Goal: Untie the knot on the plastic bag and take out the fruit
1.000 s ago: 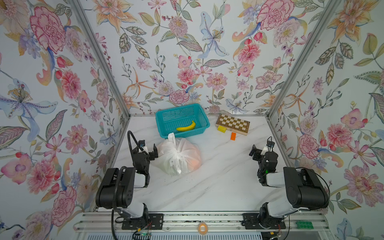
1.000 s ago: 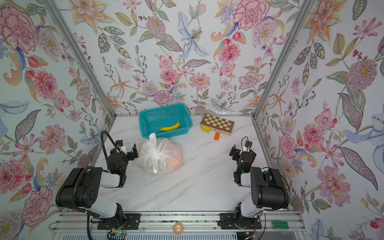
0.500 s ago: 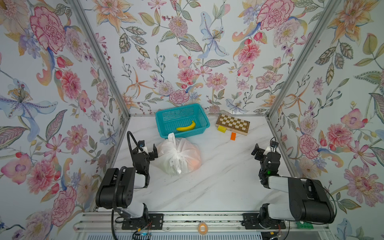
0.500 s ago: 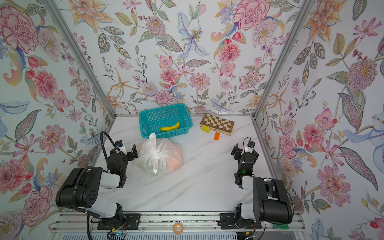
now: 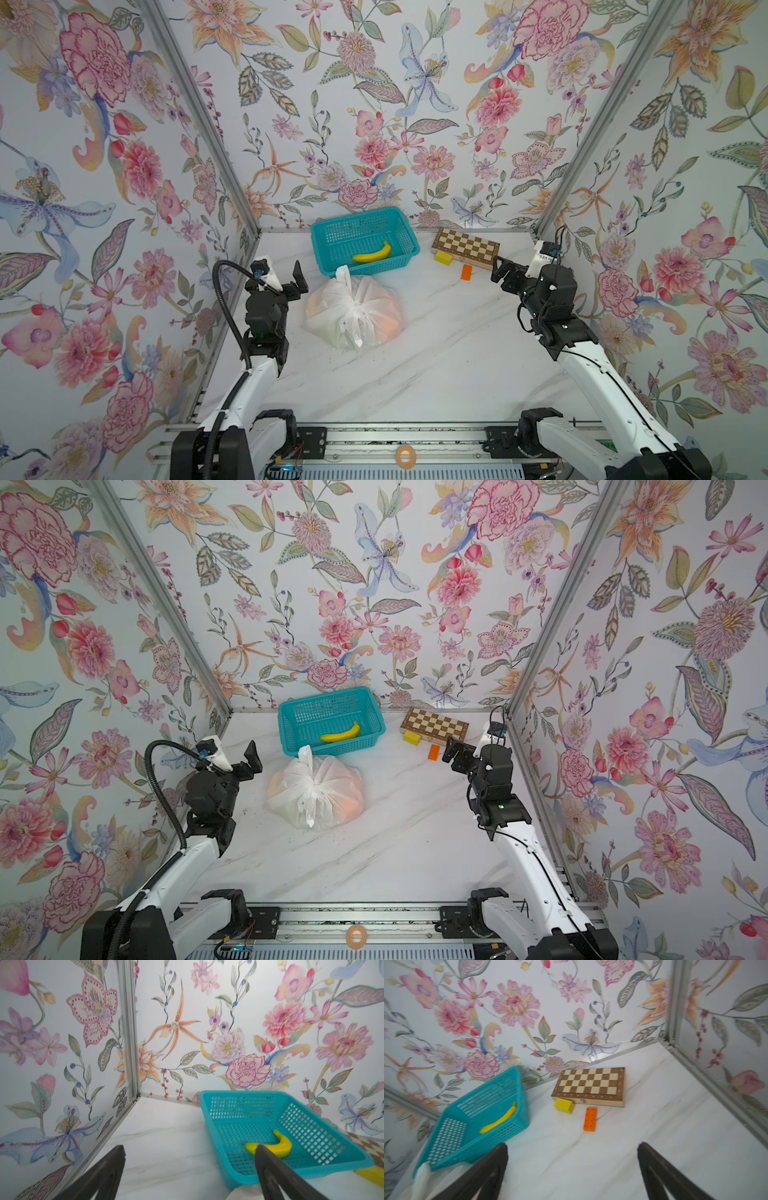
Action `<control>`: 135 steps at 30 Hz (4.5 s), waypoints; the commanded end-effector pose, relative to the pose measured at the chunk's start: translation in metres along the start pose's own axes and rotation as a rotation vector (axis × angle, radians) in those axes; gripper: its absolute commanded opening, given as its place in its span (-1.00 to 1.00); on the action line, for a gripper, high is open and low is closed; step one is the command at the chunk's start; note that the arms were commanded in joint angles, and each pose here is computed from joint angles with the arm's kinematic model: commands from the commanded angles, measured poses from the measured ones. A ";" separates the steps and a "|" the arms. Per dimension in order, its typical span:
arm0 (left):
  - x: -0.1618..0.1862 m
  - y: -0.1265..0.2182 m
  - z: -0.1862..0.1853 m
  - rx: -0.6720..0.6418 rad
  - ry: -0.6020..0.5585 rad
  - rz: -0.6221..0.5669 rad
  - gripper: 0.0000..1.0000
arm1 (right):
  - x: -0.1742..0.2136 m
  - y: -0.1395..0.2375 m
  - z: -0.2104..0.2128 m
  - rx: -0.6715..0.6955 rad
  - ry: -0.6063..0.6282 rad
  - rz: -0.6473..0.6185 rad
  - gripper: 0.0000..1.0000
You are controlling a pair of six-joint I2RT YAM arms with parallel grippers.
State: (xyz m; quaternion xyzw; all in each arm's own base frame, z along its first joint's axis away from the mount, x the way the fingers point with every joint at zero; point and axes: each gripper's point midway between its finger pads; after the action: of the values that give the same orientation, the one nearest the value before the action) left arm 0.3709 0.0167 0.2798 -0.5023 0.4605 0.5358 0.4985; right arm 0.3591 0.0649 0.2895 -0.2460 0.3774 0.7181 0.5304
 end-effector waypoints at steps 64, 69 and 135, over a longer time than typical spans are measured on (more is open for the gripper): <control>0.147 0.019 -0.157 0.330 0.286 1.195 -0.98 | 0.333 -0.073 0.164 -0.112 0.213 1.135 -1.00; 0.142 0.017 -0.152 0.328 0.303 1.177 -1.00 | 0.317 -0.078 0.143 -0.049 0.173 1.095 -1.00; 0.146 0.070 -0.167 0.493 0.283 1.321 -0.40 | 0.358 -0.050 0.192 -0.391 0.626 1.168 0.10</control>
State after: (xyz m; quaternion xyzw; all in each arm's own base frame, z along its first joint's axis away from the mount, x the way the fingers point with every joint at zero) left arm 0.3194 -0.1398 0.1316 -0.0710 0.8304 0.5412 0.1119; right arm 0.3171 0.4360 0.1400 -0.2954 0.4313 0.8466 -0.0997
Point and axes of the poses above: each gripper's point midway between its finger pads, its own y axis back along the fingers, its own z axis along the line the jaws close on, x = y × z, and after that the axes turned 14 degrees about -y, right-handed
